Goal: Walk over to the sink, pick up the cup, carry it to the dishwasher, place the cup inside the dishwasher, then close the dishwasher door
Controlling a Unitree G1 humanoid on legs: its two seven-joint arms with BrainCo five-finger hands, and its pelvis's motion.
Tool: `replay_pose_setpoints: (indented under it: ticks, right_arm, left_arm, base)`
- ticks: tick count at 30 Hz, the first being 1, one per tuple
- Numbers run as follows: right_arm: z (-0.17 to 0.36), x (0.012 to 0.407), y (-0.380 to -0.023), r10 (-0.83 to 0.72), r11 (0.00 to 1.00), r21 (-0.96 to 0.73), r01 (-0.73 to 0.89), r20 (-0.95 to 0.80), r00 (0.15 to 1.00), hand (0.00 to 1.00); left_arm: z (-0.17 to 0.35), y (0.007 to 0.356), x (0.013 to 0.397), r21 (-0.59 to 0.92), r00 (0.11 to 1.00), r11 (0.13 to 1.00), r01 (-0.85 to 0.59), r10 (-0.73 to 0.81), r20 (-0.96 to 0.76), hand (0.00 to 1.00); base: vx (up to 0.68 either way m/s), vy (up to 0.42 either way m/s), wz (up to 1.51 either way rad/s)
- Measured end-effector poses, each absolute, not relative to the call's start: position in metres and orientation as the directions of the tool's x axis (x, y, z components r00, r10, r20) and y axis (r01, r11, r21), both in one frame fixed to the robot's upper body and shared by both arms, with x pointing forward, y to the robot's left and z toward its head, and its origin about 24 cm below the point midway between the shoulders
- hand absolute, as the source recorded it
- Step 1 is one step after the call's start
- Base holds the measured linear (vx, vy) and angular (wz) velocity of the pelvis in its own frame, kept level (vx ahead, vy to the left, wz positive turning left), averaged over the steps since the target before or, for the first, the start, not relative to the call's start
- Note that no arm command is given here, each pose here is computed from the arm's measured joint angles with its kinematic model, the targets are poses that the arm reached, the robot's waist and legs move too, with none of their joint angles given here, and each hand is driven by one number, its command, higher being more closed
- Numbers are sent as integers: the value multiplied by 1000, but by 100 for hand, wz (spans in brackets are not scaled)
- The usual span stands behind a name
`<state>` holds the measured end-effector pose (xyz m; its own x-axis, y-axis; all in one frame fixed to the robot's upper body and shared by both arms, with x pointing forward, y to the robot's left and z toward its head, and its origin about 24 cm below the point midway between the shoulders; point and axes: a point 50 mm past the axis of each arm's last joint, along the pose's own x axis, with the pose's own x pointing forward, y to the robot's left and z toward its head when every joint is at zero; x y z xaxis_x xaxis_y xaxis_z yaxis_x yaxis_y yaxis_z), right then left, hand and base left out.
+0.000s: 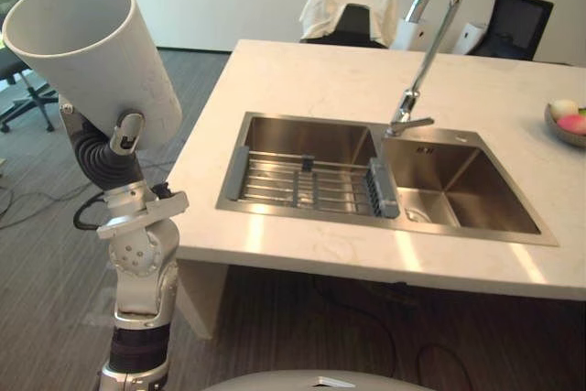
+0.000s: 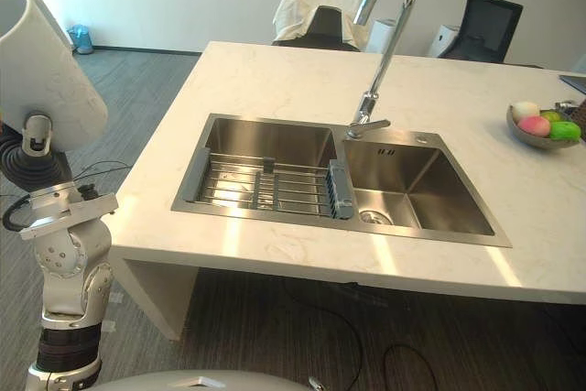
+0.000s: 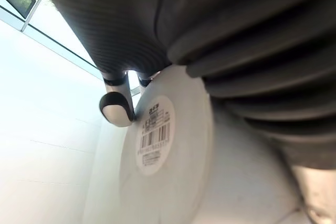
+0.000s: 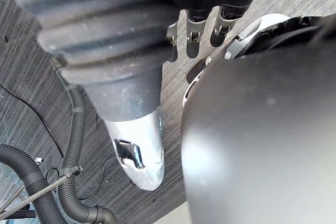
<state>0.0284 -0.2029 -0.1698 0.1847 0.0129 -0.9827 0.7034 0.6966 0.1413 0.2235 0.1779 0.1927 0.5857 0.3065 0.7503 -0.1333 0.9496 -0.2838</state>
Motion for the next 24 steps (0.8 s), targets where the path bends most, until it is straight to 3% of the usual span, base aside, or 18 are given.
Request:
replay_pose_setpoints:
  ticks: [7, 13, 19, 24]
  right_arm:
    - [-169, 22, -204, 4, 692, 130, 710, -984, 177, 0]
    - [-170, 7, -211, -22, 720, 74, 690, -991, 129, 0]
    - [-172, 12, -215, -12, 722, 52, 690, -996, 88, 0]
    - [-170, 32, -224, -22, 738, 54, 672, -994, 103, 0]
  left_arm:
    - [182, 176, 230, -306, 624, 940, -151, 331, 708, 100]
    - [148, 199, 221, -364, 655, 869, -335, 493, 572, 100]
    - [139, 218, 202, -337, 657, 845, -415, 534, 532, 100]
    - [146, 216, 196, -315, 660, 868, -385, 497, 563, 100]
  base:
    - [7, -1, -8]
    - [51, -34, 17]
    - [-9, -40, 142]
    - [-32, 48, 160]
